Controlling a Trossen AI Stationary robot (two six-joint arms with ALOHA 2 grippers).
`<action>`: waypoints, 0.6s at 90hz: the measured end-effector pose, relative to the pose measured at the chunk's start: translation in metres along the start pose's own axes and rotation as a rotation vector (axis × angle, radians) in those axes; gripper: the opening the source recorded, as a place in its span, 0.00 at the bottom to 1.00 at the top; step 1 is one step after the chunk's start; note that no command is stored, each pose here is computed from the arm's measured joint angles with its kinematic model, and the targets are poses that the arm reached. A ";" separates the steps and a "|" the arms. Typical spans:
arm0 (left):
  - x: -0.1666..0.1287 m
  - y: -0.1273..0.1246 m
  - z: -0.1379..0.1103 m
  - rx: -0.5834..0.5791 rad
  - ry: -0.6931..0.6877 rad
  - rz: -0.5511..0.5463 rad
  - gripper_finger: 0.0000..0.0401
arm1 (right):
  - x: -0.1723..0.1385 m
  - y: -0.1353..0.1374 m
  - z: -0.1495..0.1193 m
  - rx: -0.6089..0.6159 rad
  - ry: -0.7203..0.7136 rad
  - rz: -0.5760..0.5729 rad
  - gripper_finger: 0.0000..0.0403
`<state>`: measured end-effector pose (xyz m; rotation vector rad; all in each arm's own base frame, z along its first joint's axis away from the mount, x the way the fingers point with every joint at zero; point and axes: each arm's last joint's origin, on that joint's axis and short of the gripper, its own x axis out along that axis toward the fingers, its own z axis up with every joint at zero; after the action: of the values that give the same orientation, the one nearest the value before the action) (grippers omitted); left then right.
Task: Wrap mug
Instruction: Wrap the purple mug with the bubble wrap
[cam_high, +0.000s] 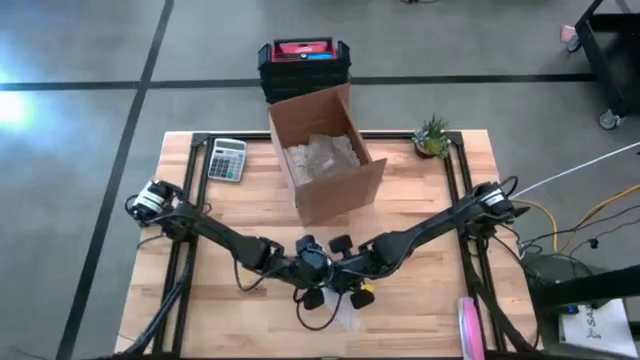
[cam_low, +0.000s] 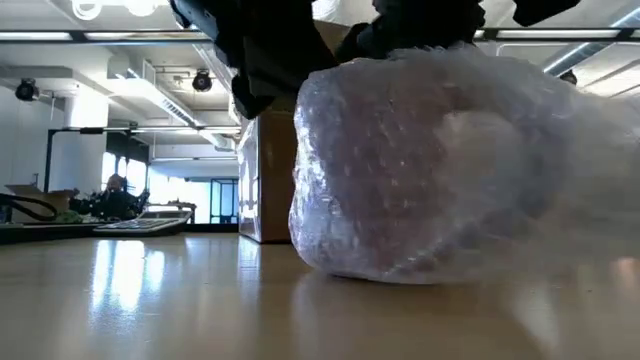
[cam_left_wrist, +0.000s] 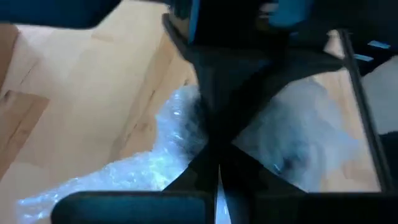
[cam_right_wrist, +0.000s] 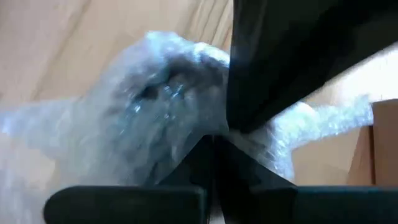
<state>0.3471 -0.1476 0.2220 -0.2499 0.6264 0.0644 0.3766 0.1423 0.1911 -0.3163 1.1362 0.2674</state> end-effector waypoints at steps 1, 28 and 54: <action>-0.001 0.000 0.001 -0.002 -0.005 -0.003 0.00 | 0.000 0.000 0.000 -0.002 0.000 0.000 0.00; -0.010 -0.008 0.003 0.001 -0.039 -0.017 0.00 | -0.045 -0.004 0.015 -0.022 -0.076 0.068 0.00; -0.007 -0.007 -0.001 0.009 -0.032 -0.002 0.00 | 0.001 -0.003 0.004 0.035 0.024 0.040 0.00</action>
<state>0.3418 -0.1547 0.2263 -0.2399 0.5945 0.0636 0.3816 0.1408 0.1915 -0.2666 1.1710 0.2787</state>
